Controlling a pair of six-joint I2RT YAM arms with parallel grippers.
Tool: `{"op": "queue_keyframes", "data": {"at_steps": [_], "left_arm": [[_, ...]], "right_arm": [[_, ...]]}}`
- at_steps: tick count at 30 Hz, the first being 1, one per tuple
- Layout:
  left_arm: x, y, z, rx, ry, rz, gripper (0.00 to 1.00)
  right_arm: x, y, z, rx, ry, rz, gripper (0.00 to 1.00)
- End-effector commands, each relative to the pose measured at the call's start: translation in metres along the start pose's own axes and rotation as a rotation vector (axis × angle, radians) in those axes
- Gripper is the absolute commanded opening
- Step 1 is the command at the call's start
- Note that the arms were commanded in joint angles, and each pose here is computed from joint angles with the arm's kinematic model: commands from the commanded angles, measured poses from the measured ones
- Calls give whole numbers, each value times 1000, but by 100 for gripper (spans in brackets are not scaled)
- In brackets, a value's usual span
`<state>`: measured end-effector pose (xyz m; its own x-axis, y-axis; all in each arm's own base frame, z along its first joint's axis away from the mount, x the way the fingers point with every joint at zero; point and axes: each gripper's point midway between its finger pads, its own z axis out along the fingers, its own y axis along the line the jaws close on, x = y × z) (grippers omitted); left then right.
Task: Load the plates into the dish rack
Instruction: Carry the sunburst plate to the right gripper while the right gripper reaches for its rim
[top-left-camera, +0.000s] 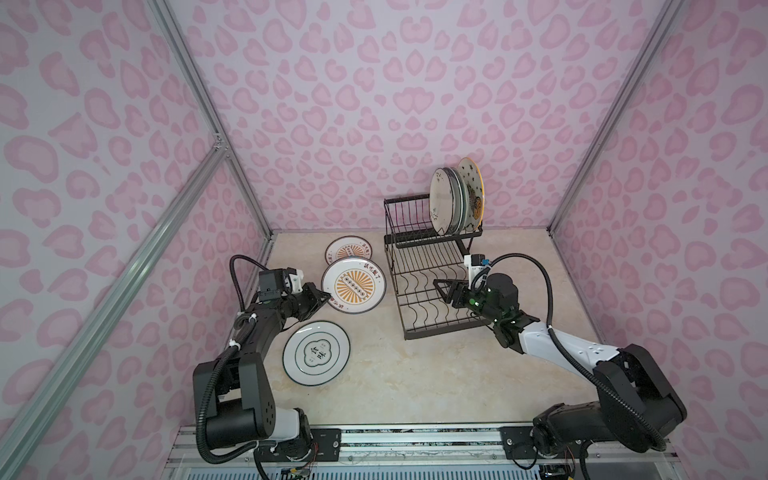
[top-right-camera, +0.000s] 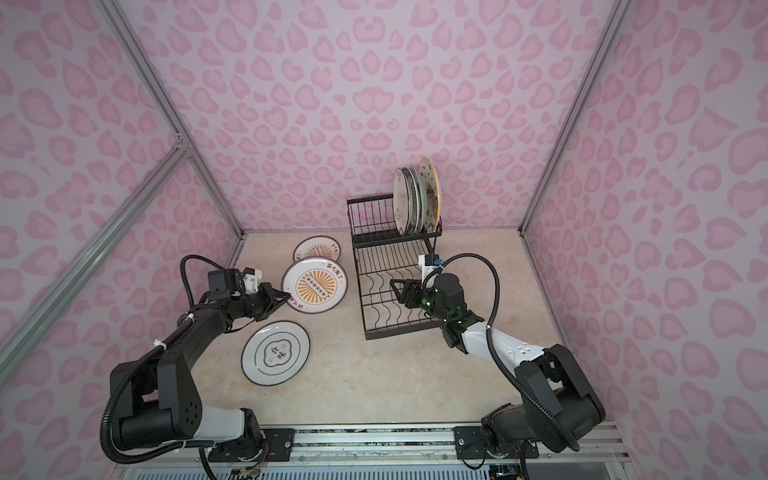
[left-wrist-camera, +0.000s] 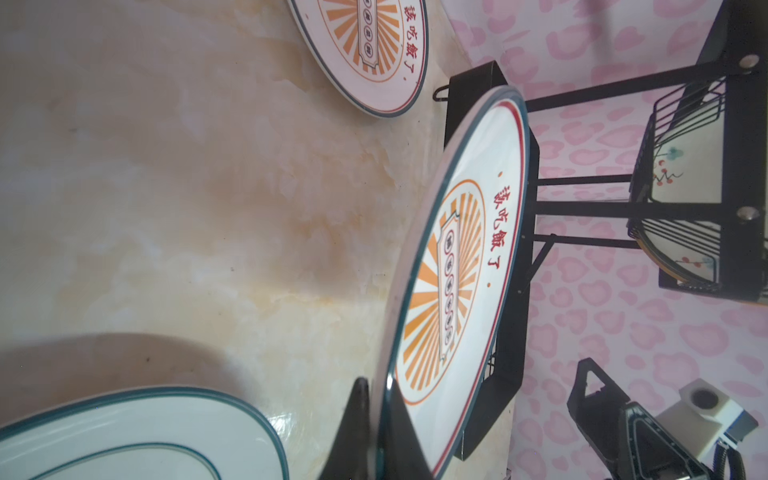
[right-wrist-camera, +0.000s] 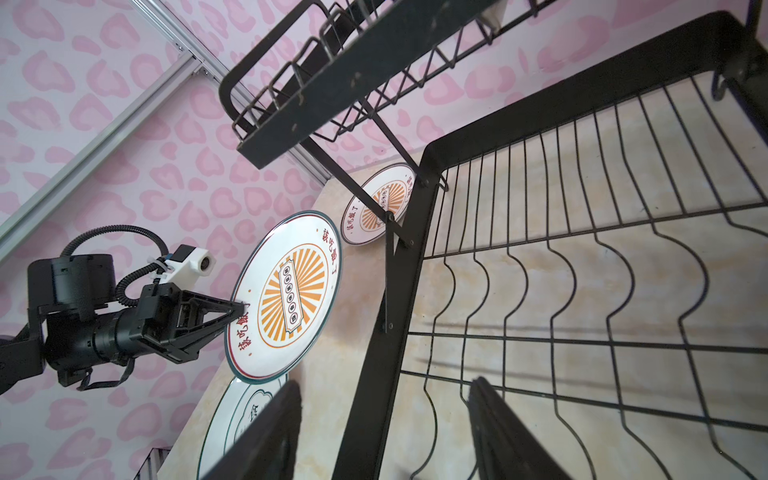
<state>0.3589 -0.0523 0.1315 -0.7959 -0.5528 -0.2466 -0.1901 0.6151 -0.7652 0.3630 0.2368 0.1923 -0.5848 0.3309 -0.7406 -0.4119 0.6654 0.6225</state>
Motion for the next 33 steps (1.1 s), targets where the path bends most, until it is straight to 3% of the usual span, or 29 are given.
{"op": "queue_keyframes", "data": {"at_steps": [1,23,33], "left_arm": [[8,-24,-1,88,60,80,4],[50,-77,35,212,251,235,4],[51,-105,62,286,193,246,3]], "right_arm": [[-7,11,3,-38,-28,17,65],[2,26,18,-116,5,81,64],[12,8,16,-19,39,91,50]]}}
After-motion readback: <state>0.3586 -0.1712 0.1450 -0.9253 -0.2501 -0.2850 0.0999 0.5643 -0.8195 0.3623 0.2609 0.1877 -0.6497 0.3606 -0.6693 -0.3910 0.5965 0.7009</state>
